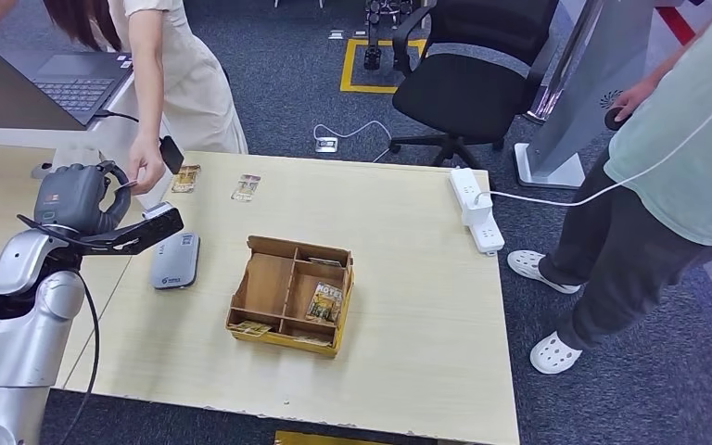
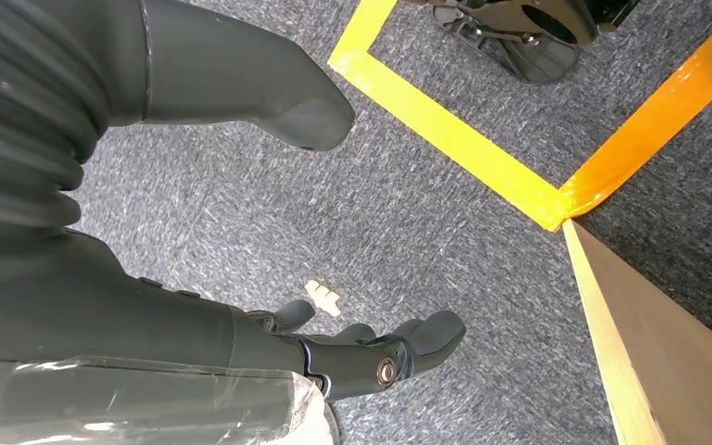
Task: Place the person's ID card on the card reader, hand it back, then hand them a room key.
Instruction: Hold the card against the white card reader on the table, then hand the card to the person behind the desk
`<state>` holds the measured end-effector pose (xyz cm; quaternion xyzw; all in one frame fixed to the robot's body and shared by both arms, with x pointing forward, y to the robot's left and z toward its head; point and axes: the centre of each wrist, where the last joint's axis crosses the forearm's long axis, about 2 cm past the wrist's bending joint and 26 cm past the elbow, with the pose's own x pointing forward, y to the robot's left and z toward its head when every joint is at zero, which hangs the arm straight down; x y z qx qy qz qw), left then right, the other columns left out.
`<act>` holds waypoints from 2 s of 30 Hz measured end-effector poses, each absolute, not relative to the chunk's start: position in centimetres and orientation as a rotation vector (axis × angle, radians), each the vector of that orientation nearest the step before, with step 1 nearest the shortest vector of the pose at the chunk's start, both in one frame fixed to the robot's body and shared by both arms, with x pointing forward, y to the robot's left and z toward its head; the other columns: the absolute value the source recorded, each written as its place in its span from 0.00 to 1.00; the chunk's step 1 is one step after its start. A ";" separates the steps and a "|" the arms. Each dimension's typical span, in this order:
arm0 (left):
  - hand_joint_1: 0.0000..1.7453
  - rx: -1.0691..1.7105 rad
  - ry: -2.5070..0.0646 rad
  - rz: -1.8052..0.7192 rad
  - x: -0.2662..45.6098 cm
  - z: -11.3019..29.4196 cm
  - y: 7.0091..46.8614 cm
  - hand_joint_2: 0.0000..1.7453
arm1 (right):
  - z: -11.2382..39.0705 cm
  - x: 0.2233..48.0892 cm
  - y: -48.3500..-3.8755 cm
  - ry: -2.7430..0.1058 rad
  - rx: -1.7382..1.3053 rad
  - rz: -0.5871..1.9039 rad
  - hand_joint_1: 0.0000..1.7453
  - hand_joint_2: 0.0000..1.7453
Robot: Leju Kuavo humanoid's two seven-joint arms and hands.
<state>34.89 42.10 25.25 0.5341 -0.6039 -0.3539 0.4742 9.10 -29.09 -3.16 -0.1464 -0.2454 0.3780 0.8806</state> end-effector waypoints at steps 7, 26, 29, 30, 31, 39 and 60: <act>1.00 1.309 -1.481 -0.863 35.0 25.4 42.1 1.00 | -3.2 9.1 -29.0 -0.511 -0.304 0.784 0.00 1.00; 1.00 1.310 -1.482 -0.862 35.0 25.5 42.1 1.00 | -3.1 9.1 -29.0 -0.512 -0.305 0.784 0.00 1.00; 1.00 1.310 -1.482 -0.862 35.0 25.5 42.1 1.00 | -3.1 9.1 -29.0 -0.512 -0.305 0.784 0.00 1.00; 1.00 1.310 -1.482 -0.862 35.0 25.5 42.1 1.00 | -3.1 9.1 -29.0 -0.512 -0.305 0.784 0.00 1.00; 1.00 1.310 -1.482 -0.862 35.0 25.5 42.1 1.00 | -3.1 9.1 -29.0 -0.512 -0.305 0.784 0.00 1.00; 0.00 1.242 -1.565 -0.870 35.2 25.9 41.3 1.00 | -3.1 9.4 -28.9 -0.519 -0.294 0.810 0.00 1.00; 0.00 1.064 -1.825 -0.787 35.5 29.9 37.3 1.00 | -2.7 11.1 -28.8 -0.543 -0.289 0.807 0.00 1.00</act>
